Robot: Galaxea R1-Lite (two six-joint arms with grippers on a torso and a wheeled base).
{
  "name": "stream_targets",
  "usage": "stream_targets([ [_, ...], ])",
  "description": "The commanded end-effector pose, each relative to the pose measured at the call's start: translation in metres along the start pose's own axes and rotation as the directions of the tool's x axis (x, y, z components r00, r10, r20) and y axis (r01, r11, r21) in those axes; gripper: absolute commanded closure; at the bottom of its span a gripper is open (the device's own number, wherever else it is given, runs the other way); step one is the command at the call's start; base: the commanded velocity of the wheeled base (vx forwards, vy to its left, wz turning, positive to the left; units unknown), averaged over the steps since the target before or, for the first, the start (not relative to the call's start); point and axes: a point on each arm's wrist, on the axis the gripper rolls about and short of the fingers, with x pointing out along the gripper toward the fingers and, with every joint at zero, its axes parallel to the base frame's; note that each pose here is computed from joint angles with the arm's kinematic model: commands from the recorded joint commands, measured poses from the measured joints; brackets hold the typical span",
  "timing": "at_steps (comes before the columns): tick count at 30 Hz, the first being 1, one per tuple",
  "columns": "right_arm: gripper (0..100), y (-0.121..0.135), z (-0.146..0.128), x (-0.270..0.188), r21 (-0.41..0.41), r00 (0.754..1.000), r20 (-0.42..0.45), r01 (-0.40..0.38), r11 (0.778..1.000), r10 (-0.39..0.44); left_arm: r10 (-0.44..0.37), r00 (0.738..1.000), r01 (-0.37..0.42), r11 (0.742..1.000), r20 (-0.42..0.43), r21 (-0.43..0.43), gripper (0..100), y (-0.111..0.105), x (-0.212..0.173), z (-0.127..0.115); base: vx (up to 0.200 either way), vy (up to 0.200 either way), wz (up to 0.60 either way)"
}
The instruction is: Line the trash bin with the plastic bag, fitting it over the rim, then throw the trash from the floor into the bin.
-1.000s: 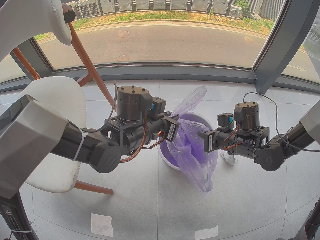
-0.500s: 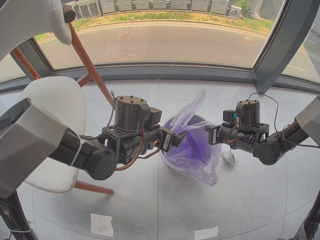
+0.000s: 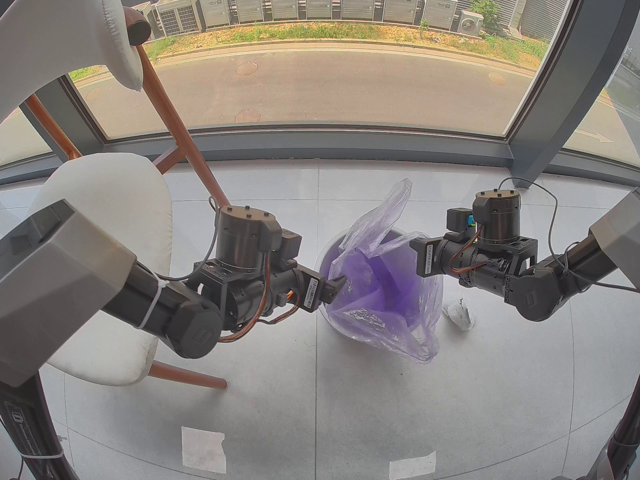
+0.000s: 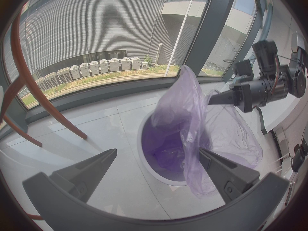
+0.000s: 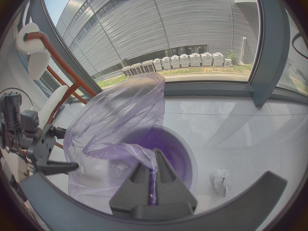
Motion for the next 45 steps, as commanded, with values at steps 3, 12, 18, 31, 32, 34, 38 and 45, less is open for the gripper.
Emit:
stream_targets([
  [3, 100, -0.001, 0.002, -0.001, 0.001, 1.000, 0.008, 0.001, 1.000, -0.001, -0.049, 0.998, 0.049, 0.999, -0.038, 0.014, 100, -0.022, 0.018, -0.017, 0.000, 0.000, 0.00],
  [12, 100, -0.030, 0.013, -0.001, 0.073, 0.996, 0.072, 0.054, 0.996, -0.060, 0.016, 1.000, -0.016, 0.999, 0.016, -0.047, 100, 0.004, 0.007, 0.011, 0.000, 0.000, 0.00],
  [18, 100, -0.034, 0.020, 0.000, 0.162, 0.994, 0.087, 0.046, 0.986, -0.061, 0.037, 0.998, -0.032, 0.994, 0.048, -0.106, 100, 0.019, 0.002, 0.036, 0.000, 0.000, 0.00],
  [31, 100, -0.035, 0.004, -0.003, 0.182, 0.997, 0.031, 0.058, 0.982, -0.064, 0.049, 0.998, -0.045, 0.993, 0.035, -0.107, 100, 0.004, 0.004, 0.046, 0.092, 0.092, 0.00],
  [32, 100, -0.035, 0.004, -0.003, 0.182, 0.997, 0.029, 0.058, 0.982, -0.064, 0.048, 0.998, -0.043, 0.993, 0.038, -0.112, 100, 0.003, 0.003, 0.046, 0.000, 0.000, 0.00],
  [34, 100, -0.036, 0.000, -0.003, 0.184, 0.998, 0.017, 0.063, 0.981, -0.067, 0.047, 0.998, -0.041, 0.981, 0.031, -0.188, 100, 0.002, 0.001, 0.044, 0.000, 0.000, 0.00],
  [38, 100, -0.037, 0.002, -0.003, 0.185, 0.997, 0.024, 0.064, 0.981, -0.069, 0.053, 0.997, -0.037, 0.962, 0.053, -0.270, 100, 0.005, -0.003, 0.053, 0.000, 0.000, 0.00],
  [45, 100, -0.051, 0.007, -0.004, 0.229, 0.994, 0.039, 0.091, 0.969, -0.103, 0.037, 0.995, 0.014, 0.871, 0.093, -0.492, 100, -0.002, -0.003, 0.065, 0.000, 0.000, 0.00],
])
